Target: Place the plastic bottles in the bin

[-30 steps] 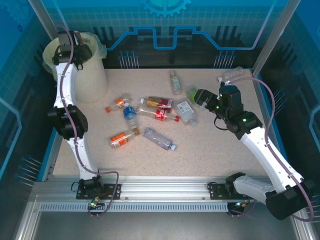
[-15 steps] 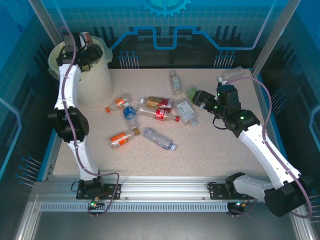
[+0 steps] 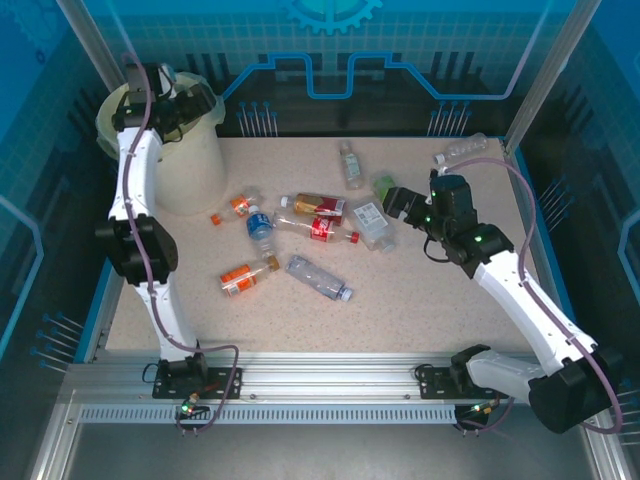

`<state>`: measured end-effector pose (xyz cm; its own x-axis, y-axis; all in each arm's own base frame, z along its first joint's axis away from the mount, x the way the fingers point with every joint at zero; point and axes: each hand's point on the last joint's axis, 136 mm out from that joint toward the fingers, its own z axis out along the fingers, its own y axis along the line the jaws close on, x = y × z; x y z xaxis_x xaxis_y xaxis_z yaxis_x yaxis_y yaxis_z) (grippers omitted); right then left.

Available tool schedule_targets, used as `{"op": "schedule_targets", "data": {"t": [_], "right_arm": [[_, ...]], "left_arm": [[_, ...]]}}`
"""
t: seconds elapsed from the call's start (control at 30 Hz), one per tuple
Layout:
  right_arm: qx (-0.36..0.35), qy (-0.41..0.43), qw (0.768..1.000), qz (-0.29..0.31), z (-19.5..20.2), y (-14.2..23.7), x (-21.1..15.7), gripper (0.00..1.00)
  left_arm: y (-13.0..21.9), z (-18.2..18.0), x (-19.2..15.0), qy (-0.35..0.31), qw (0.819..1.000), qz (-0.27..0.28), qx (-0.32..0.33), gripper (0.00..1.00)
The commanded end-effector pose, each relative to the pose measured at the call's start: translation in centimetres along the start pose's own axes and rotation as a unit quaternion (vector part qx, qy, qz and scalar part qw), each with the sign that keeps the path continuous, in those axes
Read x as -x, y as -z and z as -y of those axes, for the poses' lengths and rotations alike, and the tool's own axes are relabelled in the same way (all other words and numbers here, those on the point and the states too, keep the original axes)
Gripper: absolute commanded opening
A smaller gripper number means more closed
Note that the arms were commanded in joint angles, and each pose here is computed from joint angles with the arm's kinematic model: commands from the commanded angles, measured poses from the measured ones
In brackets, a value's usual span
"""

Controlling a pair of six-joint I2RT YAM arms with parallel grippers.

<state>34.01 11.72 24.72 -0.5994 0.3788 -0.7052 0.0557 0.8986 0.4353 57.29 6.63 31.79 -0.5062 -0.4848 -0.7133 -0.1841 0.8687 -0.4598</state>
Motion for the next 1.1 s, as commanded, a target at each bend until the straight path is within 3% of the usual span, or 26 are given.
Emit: {"op": "schedule_targets", "data": {"t": [0.0,0.13,0.27,0.5,0.73,1.07], "right_arm": [[-0.016,0.074,0.997,0.013,1.1,-1.9,-0.1,1.0],[-0.005,0.165,0.986,-0.034,1.1,-4.3,-2.3,1.0],[-0.011,0.196,0.975,-0.105,1.7,-6.8,-4.7,1.0],[-0.005,0.284,0.94,-0.189,3.1,-10.2,-8.6,1.0],[-0.03,0.352,0.902,-0.249,5.2,-13.2,-10.6,1.0],[-0.032,0.363,0.888,-0.28,5.2,-15.8,-11.5,1.0]], "left_arm": [[6.5,3.8,2.5,-0.019,0.997,0.051,-0.045,0.97],[11.5,6.2,2.4,-0.022,0.993,0.082,-0.087,0.99],[16.0,7.4,0.5,-0.004,0.985,0.114,-0.127,0.99],[21.3,8.2,-6.7,0.037,0.975,0.104,-0.192,0.99],[21.7,7.6,-15.2,0.037,0.978,0.032,-0.202,0.99],[19.6,5.7,-20.9,0.082,0.974,-0.004,-0.212,0.99]]}}
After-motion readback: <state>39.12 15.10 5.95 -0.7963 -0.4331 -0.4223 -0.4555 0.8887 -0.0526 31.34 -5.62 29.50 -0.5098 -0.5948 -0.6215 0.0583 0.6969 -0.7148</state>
